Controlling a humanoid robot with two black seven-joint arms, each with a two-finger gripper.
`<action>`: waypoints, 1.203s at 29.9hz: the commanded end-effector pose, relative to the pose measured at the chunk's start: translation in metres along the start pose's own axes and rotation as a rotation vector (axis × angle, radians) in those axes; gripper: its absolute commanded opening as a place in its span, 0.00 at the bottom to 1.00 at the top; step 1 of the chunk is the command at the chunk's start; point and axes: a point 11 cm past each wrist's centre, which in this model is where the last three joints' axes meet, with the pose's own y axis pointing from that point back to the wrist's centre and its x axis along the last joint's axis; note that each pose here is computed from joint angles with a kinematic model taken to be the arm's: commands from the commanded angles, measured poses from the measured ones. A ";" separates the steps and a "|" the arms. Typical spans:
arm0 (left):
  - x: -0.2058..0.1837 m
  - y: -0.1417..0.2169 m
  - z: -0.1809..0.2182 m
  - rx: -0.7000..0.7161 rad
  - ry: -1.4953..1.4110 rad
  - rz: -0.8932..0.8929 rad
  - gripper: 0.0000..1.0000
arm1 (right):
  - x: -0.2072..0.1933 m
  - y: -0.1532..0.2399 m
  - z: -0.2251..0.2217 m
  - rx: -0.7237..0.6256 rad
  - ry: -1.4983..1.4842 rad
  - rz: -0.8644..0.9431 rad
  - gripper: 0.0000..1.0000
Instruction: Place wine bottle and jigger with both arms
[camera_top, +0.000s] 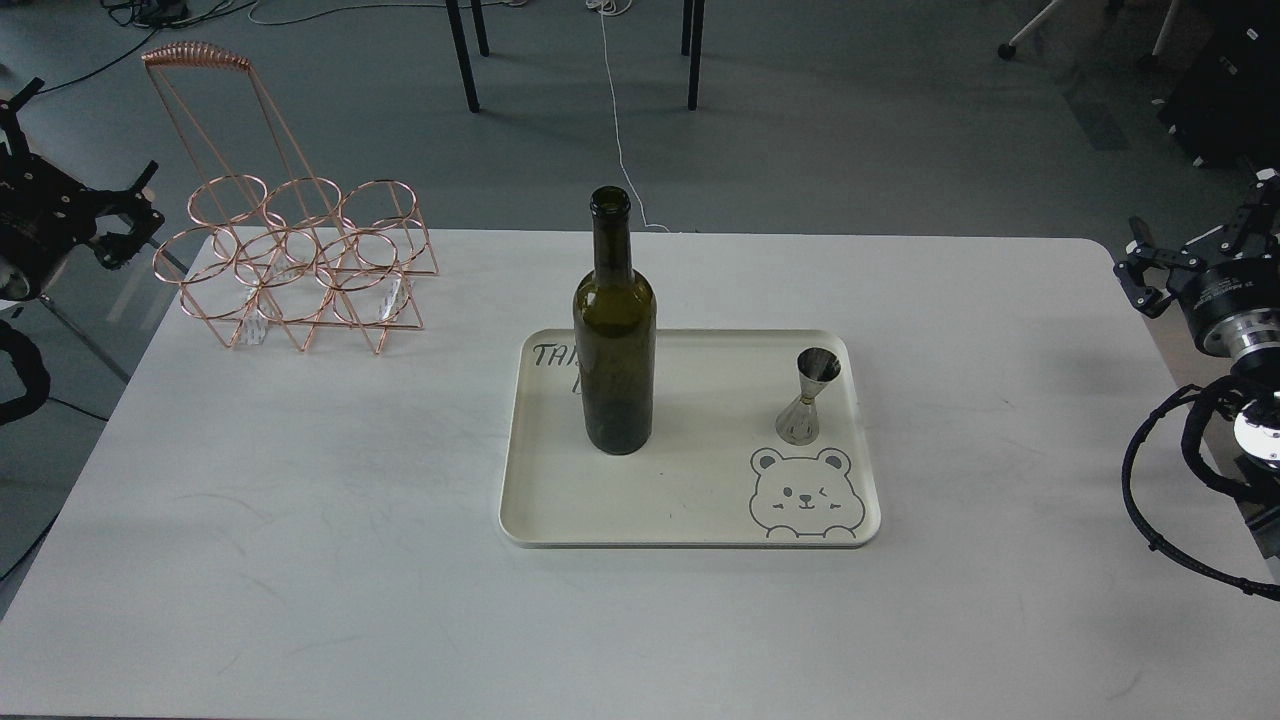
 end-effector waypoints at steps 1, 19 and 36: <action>0.001 0.001 0.000 0.000 0.001 0.002 0.98 | -0.002 -0.001 0.003 -0.006 -0.001 -0.004 1.00; 0.000 0.000 0.004 -0.009 0.001 -0.002 0.98 | -0.070 0.008 -0.049 -0.143 0.379 -0.362 0.99; 0.002 0.005 0.019 -0.026 -0.021 -0.012 0.98 | -0.097 0.084 0.013 -0.244 1.458 -0.795 0.99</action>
